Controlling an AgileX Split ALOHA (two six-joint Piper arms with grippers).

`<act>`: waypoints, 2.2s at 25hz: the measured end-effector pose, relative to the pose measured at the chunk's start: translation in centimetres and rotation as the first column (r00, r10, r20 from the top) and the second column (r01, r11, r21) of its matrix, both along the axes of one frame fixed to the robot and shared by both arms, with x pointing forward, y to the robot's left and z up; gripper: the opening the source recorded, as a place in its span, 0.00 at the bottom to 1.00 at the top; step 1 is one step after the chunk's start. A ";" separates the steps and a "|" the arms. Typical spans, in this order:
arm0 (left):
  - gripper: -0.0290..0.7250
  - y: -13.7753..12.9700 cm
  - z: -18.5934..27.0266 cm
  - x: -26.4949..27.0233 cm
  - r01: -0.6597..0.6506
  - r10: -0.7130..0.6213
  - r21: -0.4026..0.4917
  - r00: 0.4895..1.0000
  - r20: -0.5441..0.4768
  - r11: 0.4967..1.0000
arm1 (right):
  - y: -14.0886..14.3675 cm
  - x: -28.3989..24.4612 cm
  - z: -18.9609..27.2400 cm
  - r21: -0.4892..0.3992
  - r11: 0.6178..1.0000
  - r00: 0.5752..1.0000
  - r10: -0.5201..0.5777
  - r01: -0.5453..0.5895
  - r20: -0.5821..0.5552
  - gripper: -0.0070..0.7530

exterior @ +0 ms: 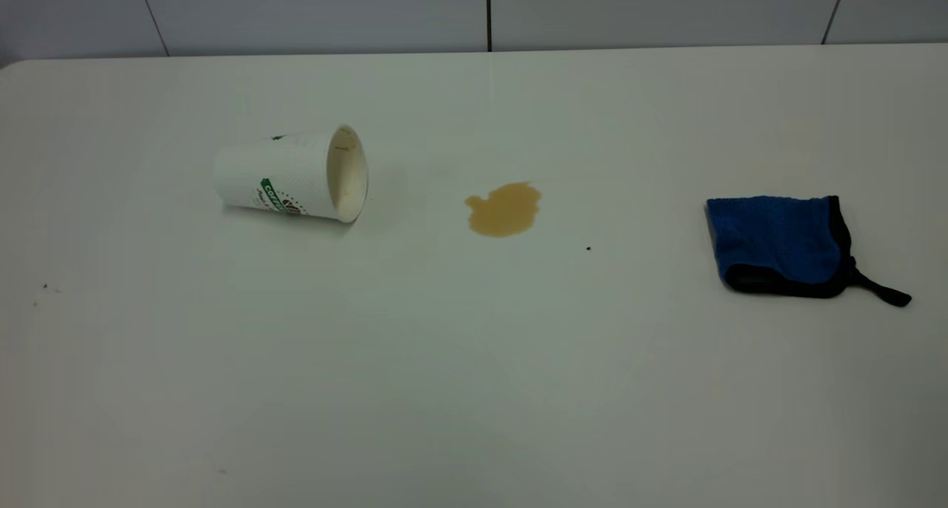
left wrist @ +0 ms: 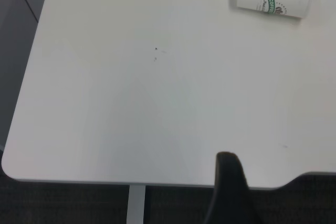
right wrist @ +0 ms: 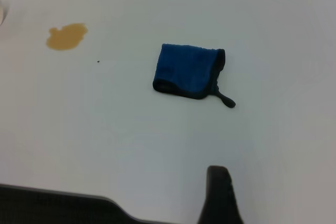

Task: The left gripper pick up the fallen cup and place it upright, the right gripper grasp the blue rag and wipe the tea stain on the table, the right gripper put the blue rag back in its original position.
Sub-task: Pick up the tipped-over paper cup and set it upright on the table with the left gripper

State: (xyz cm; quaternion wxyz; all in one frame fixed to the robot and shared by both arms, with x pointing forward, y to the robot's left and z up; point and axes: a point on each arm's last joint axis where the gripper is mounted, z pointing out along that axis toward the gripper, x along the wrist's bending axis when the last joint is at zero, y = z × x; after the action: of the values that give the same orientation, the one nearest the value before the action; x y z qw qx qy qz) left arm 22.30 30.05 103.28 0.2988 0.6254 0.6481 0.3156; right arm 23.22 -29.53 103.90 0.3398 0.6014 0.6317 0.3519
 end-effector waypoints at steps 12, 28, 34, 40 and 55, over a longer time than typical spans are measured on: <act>0.74 0.0 0.0 0.0 0.000 0.000 0.000 1.000 0.000 1.000 | 0.0 0.0 0.0 0.000 1.000 1.000 0.000 0.000 0.000 0.79; 0.74 0.0 0.0 0.0 0.000 0.000 0.000 1.000 0.000 1.000 | 0.0 0.0 0.0 0.000 1.000 1.000 0.000 0.000 0.000 0.79; 0.74 0.0 0.0 0.0 -0.001 0.001 -0.003 1.000 0.000 1.000 | 0.0 0.0 0.0 0.000 1.000 1.000 0.000 0.000 0.000 0.79; 0.74 0.6 2.2 -0.4 -0.068 0.067 0.028 0.997 0.048 0.997 | 0.0 0.0 0.0 0.000 1.000 1.000 0.000 0.000 0.000 0.79; 0.74 1.9 9.5 16.5 -0.107 0.117 0.057 0.973 -0.201 0.993 | 0.0 0.0 0.0 0.000 1.000 1.000 0.000 0.000 0.000 0.79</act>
State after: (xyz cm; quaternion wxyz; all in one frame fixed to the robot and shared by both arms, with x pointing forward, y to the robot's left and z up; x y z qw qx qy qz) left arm 38.78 31.92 112.74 0.1979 0.6236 0.7022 0.2808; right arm 23.22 -29.53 103.90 0.3398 0.6014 0.6317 0.3519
